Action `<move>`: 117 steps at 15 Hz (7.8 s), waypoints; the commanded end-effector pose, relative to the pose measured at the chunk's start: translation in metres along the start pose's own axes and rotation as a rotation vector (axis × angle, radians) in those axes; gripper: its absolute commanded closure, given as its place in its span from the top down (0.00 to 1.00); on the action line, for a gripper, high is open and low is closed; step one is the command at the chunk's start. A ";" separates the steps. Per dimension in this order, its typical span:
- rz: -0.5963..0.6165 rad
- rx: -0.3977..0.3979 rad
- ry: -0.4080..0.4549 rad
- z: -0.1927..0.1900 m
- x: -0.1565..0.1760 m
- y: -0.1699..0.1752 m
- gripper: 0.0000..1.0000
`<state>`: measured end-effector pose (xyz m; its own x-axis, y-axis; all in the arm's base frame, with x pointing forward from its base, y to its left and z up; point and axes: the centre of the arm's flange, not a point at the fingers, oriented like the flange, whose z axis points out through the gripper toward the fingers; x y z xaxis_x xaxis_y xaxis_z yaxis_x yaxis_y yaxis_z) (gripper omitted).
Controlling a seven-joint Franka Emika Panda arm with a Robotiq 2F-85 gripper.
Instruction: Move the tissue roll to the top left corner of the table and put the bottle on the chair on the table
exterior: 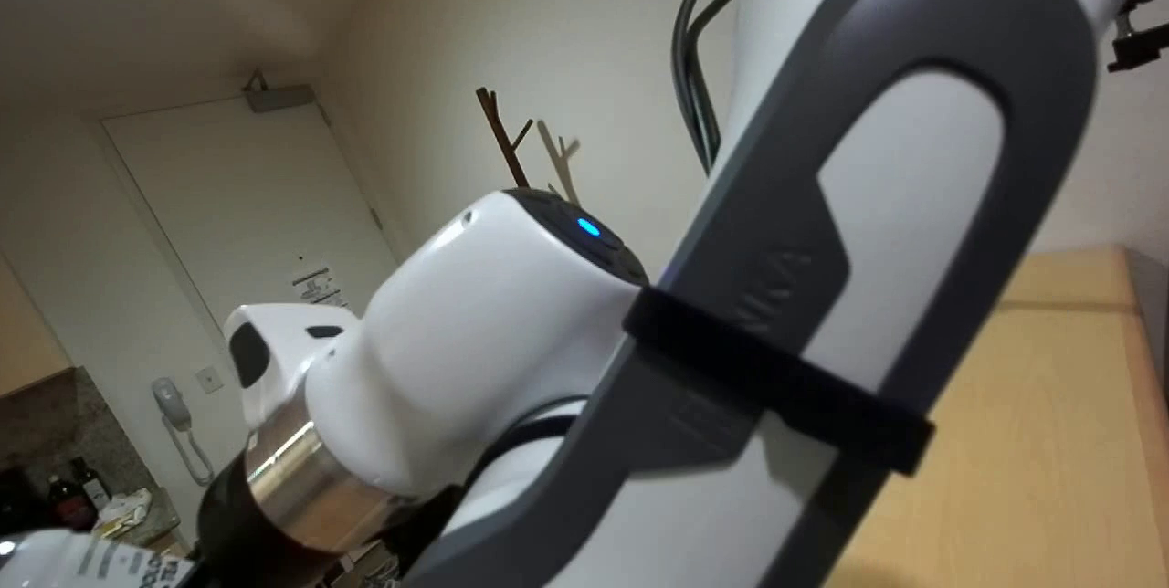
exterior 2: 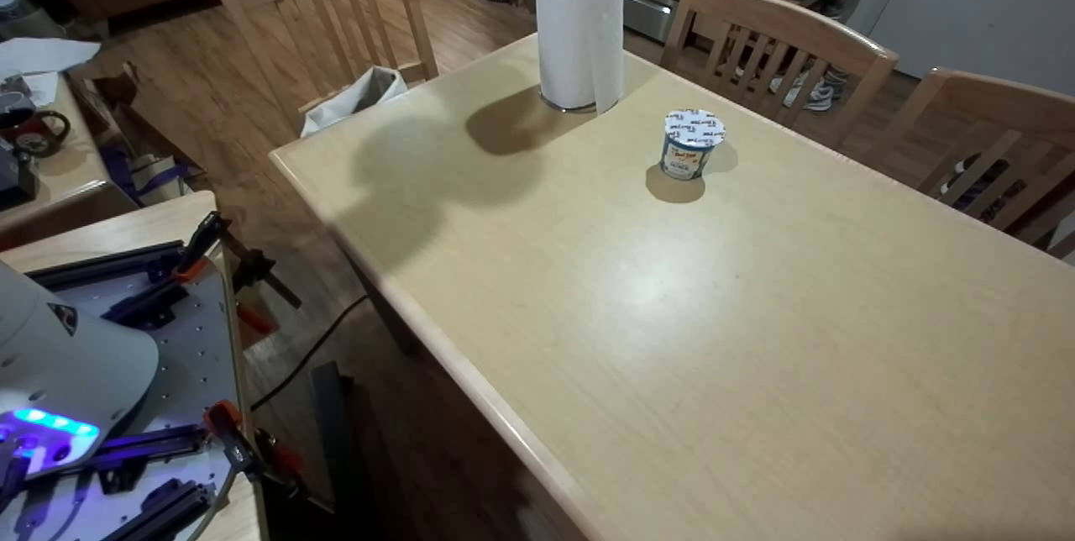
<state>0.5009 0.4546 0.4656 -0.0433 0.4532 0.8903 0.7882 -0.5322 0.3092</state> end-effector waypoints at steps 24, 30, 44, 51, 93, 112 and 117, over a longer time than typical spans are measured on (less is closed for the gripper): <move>0.312 -0.401 -0.011 -0.087 0.028 0.111 0.29; 0.529 -0.592 -0.094 -0.136 -0.050 0.123 0.29; 0.598 -0.905 -0.123 -0.167 -0.107 0.198 0.29; 0.668 -1.012 -0.144 -0.195 -0.130 0.220 0.54; 0.732 -1.274 -0.249 -0.211 -0.246 0.085 0.29; 0.552 -1.362 -0.404 -0.208 -0.347 0.015 0.29; 0.545 -1.331 -0.429 -0.209 -0.356 0.013 0.54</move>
<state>0.3982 0.1369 0.2222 0.4275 0.0344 0.9034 -0.4823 -0.8365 0.2601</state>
